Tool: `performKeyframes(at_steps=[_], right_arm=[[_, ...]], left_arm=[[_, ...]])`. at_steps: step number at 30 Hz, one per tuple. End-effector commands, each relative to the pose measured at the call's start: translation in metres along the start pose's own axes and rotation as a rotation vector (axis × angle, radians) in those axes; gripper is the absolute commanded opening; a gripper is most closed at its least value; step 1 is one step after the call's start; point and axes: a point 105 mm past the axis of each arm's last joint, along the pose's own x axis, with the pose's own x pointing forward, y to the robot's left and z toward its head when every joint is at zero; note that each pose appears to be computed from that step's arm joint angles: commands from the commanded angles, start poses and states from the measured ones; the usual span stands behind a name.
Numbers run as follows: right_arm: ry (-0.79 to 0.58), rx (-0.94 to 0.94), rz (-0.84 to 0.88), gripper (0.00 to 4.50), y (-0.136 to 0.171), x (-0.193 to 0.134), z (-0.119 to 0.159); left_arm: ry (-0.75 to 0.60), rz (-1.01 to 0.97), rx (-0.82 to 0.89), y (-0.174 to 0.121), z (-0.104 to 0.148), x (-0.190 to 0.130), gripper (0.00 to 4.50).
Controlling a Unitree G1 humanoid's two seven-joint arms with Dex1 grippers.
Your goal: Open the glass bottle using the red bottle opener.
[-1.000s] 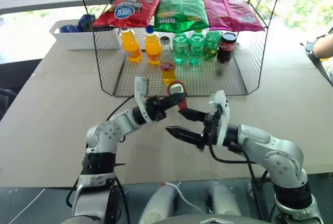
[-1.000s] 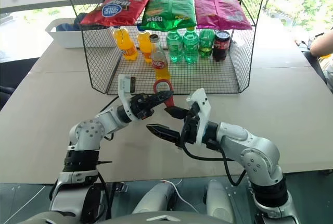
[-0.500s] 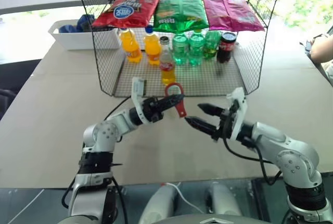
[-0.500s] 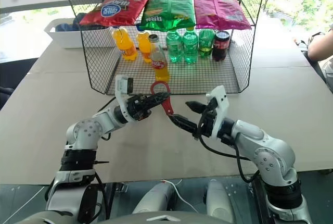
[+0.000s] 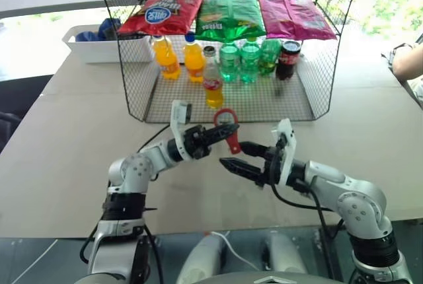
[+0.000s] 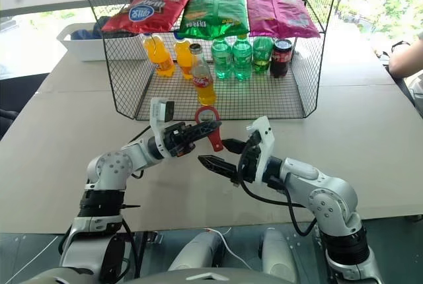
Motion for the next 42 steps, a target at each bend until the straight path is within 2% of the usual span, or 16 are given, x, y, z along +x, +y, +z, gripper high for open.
performKeyframes(at_steps=[1,3,4,5,9,10,13,19,24,27,30,31,34,37,40,42], right_arm=[[-0.01,-0.006,0.048,4.5,0.009,0.003,0.005],[0.001,-0.003,0.058,4.5,0.01,0.004,0.004],[0.008,-0.001,0.064,3.99,0.01,0.004,0.003],[0.012,0.001,0.067,3.77,0.011,0.004,0.003],[0.009,0.016,0.074,1.77,0.012,0.003,0.004],[0.011,0.016,0.074,1.49,0.012,0.003,0.003],[0.014,0.017,0.076,0.07,0.013,0.003,0.003],[0.017,0.023,0.078,0.02,0.013,0.003,0.004],[0.003,0.038,0.056,0.02,0.01,0.002,0.006],[-0.066,0.028,-0.006,0.0,0.0,-0.001,0.014],[-0.15,-0.017,-0.14,0.0,-0.023,-0.009,0.025],[-0.166,-0.041,-0.176,0.0,-0.029,-0.011,0.027],[-0.247,-0.103,-0.341,0.0,-0.055,-0.027,0.037],[-0.301,-0.147,-0.449,0.0,-0.068,-0.04,0.042],[-0.325,-0.165,-0.496,0.0,-0.074,-0.044,0.043],[-0.331,-0.176,-0.504,0.0,-0.075,-0.043,0.043]], left_arm=[[0.001,-0.051,0.028,-0.012,0.003,0.003,0.09],[0.0,-0.051,0.027,-0.012,0.002,0.003,0.09],[-0.001,-0.053,0.027,-0.013,0.002,0.004,0.0],[-0.001,-0.054,0.027,-0.013,0.002,0.005,0.0],[-0.007,-0.072,0.01,-0.015,0.001,0.007,0.0],[-0.008,-0.071,0.007,-0.015,0.002,0.007,0.0],[0.0,-0.069,0.0,-0.015,0.0,0.006,0.0],[0.007,-0.094,-0.037,-0.018,0.0,0.006,0.0],[-0.004,-0.047,0.007,-0.011,0.002,0.007,0.0],[-0.031,-0.023,0.021,-0.006,0.006,0.005,1.08],[-0.064,0.014,0.032,-0.002,0.011,-0.001,2.39],[-0.068,0.029,0.038,-0.001,0.012,-0.003,3.0],[-0.151,0.22,0.179,0.021,0.027,-0.014,4.39],[-0.279,0.431,0.427,0.039,0.056,-0.026,4.45],[-0.314,0.498,0.594,0.041,0.068,-0.027,4.45],[-0.367,0.503,0.621,0.041,0.075,-0.028,4.45]])
